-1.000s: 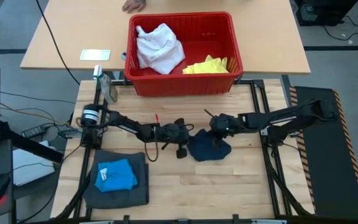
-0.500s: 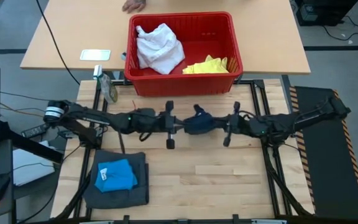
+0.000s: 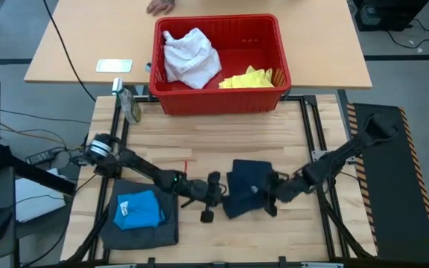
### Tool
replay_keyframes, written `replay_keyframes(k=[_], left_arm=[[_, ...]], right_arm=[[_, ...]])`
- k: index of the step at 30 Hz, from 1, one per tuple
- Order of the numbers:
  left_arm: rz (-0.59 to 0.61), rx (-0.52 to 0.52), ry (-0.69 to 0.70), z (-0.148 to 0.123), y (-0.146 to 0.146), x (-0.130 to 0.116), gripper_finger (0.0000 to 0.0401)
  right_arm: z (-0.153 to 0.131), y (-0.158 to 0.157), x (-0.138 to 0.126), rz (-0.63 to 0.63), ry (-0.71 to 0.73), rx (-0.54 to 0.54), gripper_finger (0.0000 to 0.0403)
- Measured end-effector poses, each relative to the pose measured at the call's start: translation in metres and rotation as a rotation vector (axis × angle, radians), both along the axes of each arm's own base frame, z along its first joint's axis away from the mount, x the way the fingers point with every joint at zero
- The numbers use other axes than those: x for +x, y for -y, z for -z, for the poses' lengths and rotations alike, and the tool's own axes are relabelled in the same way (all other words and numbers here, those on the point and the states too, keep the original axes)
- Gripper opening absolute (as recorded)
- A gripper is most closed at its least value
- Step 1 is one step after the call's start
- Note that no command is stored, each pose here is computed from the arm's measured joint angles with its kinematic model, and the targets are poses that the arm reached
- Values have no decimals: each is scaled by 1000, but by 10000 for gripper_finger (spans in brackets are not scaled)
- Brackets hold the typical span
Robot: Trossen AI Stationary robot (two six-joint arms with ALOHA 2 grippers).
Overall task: Fold laundry
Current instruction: Fold the dark blue shorts
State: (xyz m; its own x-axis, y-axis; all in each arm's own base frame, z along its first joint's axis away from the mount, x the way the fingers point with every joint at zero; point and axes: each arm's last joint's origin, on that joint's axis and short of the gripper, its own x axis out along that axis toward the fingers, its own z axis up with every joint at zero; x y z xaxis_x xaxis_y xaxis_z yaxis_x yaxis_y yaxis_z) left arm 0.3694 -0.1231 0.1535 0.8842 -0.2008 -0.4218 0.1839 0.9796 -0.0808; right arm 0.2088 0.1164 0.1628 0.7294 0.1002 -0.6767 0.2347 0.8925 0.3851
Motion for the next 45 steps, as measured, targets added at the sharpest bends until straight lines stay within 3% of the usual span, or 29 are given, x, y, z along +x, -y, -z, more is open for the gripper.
replay_keyframes(k=[6, 12, 19, 24, 27, 29, 33, 39, 45], left_arm=[[2, -89, -4, 15, 13, 2, 0], [-10, -68, 85, -2, 5, 5, 0], [-161, 49, 175, -22, -45, 24, 0], [-301, 39, 105, -6, -96, 35, 0], [-319, -13, 33, 9, -113, 36, 0], [-316, -65, 15, 17, -116, 38, 0], [-316, -68, -65, 31, -117, 35, 14], [-328, -58, -35, 16, -117, 34, 64], [-337, -74, -31, 4, -117, 31, 117]], right_arm=[[20, -24, 5, -22, 9, 50, 11], [7, -19, -2, 69, 74, -1, 11], [-12, 6, -15, 296, 123, -147, 11], [17, 36, -22, 473, -11, -177, 11], [35, 48, -24, 541, -37, -184, 19], [42, 51, -24, 548, -35, -194, 32], [45, 52, -24, 517, -41, -232, 76], [38, 61, -29, 523, -71, -293, 164], [24, 77, -32, 490, -127, -127, 269]])
